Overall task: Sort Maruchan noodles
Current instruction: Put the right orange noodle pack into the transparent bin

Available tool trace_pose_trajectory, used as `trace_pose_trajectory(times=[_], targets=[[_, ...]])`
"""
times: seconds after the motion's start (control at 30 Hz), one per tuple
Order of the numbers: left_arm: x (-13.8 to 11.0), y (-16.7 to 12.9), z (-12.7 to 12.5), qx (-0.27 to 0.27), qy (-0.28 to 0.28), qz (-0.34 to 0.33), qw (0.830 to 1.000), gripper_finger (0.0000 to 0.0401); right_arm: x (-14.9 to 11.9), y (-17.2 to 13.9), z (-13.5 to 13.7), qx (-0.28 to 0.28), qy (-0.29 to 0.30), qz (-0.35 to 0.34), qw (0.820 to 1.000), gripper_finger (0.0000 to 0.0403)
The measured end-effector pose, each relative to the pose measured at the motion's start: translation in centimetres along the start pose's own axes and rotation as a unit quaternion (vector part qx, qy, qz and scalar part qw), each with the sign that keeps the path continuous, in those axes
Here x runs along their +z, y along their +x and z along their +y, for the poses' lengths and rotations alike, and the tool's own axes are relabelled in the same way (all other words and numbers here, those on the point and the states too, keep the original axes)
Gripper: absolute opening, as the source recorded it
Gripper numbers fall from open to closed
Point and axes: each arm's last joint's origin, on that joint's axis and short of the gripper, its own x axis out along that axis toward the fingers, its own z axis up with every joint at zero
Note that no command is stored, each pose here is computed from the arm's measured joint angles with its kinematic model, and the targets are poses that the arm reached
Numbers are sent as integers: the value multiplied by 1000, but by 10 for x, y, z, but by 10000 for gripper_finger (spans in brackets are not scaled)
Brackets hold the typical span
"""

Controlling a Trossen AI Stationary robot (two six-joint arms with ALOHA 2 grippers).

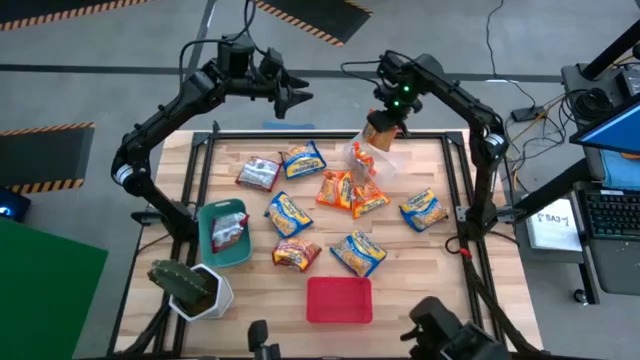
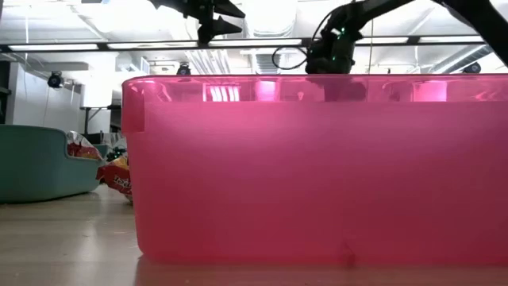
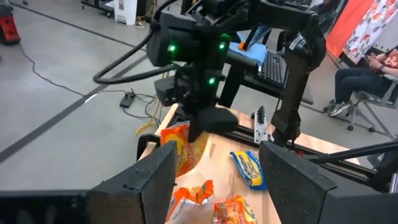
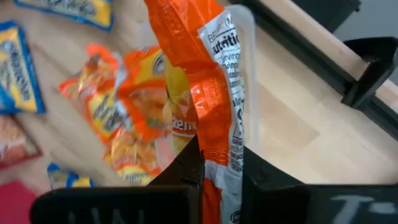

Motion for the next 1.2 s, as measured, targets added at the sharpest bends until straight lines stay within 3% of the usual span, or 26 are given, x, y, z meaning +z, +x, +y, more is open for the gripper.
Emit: trace_pose_trajectory(times=[0.1,0.83,1.2], targets=[[0,0,0,2,2,1,1000,210,6,9,-3,-22,15,-7,1000,28],[-1,0,3,6,14,1,1000,210,12,82,-22,-24,38,11,999,32],[-1,0,3,6,14,1,1000,210,10,88,-27,-50,52,12,997,130]])
